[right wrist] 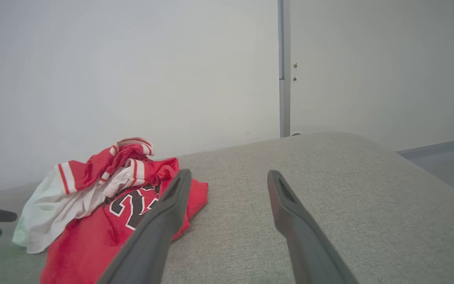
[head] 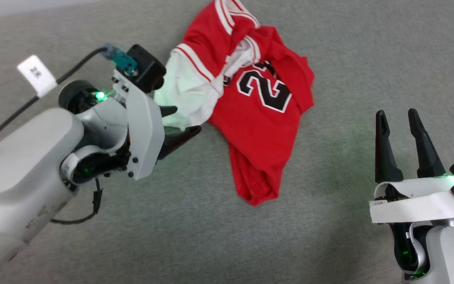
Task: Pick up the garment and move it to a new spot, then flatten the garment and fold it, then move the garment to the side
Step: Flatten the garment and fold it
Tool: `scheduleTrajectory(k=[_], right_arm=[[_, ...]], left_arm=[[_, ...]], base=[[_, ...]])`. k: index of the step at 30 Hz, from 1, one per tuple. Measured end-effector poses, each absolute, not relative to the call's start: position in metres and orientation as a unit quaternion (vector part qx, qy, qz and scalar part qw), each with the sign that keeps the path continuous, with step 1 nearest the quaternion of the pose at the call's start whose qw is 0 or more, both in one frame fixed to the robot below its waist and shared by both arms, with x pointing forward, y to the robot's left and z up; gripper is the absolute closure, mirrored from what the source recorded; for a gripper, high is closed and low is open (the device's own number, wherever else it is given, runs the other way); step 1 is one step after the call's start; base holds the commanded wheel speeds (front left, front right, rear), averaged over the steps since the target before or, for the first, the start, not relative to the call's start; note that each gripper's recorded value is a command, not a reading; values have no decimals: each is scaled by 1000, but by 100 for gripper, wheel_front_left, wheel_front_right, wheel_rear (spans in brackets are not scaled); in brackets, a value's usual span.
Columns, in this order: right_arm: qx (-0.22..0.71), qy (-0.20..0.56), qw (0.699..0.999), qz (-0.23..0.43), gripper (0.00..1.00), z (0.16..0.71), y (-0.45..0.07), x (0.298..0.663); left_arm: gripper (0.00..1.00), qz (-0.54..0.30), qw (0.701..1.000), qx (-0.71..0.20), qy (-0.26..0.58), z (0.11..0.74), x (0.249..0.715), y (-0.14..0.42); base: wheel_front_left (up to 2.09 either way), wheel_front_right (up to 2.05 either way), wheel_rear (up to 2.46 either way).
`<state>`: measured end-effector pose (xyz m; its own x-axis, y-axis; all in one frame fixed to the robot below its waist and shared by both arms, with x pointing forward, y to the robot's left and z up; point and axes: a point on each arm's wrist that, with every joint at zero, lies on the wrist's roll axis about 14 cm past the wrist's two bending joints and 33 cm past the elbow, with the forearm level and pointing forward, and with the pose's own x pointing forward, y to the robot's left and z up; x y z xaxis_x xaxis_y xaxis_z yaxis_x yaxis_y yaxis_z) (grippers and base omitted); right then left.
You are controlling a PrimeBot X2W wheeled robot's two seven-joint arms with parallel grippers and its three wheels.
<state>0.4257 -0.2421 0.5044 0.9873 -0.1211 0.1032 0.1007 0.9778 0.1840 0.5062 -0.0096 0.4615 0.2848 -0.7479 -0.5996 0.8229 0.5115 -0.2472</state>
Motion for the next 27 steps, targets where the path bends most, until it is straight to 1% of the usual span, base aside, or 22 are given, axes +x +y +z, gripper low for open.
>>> scheduleTrajectory(k=[2,9,10,11,12,14,20,24,27], right_arm=[[88,-52,993,-62,0,501,-246,424],[90,-47,992,-78,0,497,-257,423],[90,-45,992,-81,0,496,-259,423],[89,-44,992,-83,0,495,-260,422],[89,-43,991,-86,0,494,-262,421],[87,-41,991,-89,0,493,-264,421],[91,-46,991,-88,0,496,-263,421],[94,-49,991,-82,0,497,-259,424],[97,-51,991,-77,0,498,-256,425]], left_arm=[[0,-498,792,60,348,454,509,-16],[0,-482,788,99,371,417,532,-16],[11,-484,786,104,372,413,533,-18],[29,-486,784,108,370,411,534,-20],[51,-487,785,107,367,410,536,-21],[100,-486,786,103,368,407,539,-22],[100,-474,798,103,357,418,547,-12],[100,-449,821,92,341,440,565,9],[100,-413,847,94,322,460,586,36]], base=[[0,0,0],[0,0,0],[0,0,0],[0,0,0],[0,0,0],[0,0,0],[0,0,0],[0,0,0],[0,0,0]])
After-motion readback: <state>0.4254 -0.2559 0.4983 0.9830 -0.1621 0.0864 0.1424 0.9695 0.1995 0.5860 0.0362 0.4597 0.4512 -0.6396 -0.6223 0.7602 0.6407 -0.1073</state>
